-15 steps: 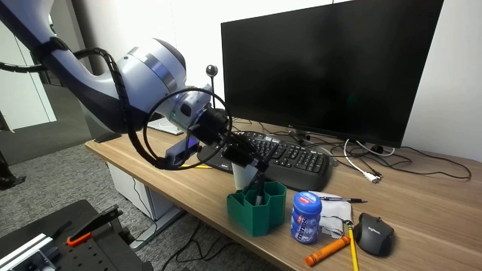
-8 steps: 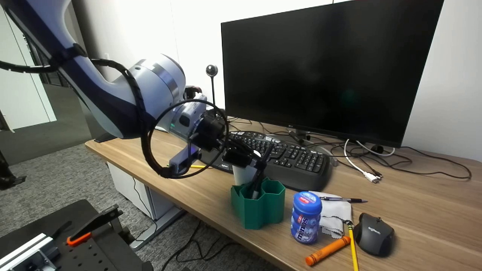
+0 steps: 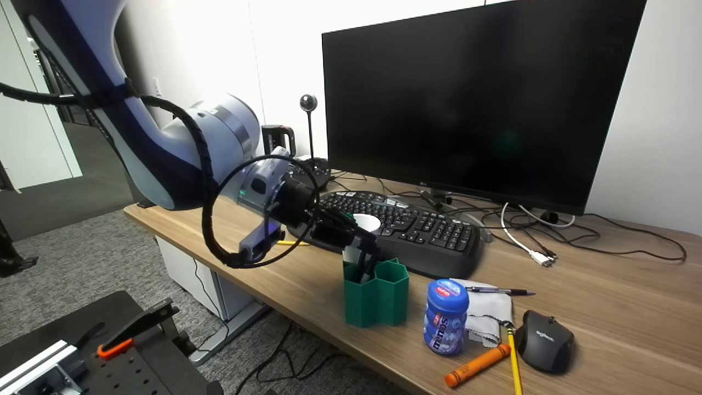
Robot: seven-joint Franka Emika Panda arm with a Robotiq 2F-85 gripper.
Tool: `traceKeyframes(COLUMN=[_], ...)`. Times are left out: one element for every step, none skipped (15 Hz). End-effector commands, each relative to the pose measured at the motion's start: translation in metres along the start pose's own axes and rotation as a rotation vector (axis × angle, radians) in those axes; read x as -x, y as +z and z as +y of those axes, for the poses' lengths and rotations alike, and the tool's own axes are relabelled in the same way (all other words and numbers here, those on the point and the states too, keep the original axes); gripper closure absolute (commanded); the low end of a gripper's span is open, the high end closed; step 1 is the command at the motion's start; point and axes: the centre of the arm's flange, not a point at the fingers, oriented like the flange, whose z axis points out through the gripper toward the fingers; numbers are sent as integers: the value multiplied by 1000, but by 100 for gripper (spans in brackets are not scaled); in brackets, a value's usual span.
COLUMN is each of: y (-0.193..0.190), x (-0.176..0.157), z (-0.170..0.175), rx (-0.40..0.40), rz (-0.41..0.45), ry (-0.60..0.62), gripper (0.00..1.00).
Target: Pick up the pen and put it in the green object
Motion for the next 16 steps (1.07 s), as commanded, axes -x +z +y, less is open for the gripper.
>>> traceKeyframes(y=[-5,-7,-8,-14,-20,-28,-36,-51,-60,-73,-83,-92,-68,-76,-81,-84], x=[-1,0,0,-2,-5,-9,-13,-22,-25,-31,-36,-44,-17,-24,-29,-32], z=[9,11,12,16,21,28,33,42,47,53,58,62,38,44,49,53], rx=[-17,-24,-30,-44,-56,-69,-86,-120,-145,-162,-182,-202,-178,-197,-206,-212], rz=[5,-3,-11,-25,-36,-56,-72,-119,-158,-212,-254,-297,-225,-251,-258,-261], ry=[-5,-4,-4,-2,-5,-10,-11,-25,-44,-83,-104,-129,-71,-84,-88,-90], gripper=[29,23,14,8,1,0,0,0,0,0,0,0,0,0,0,0])
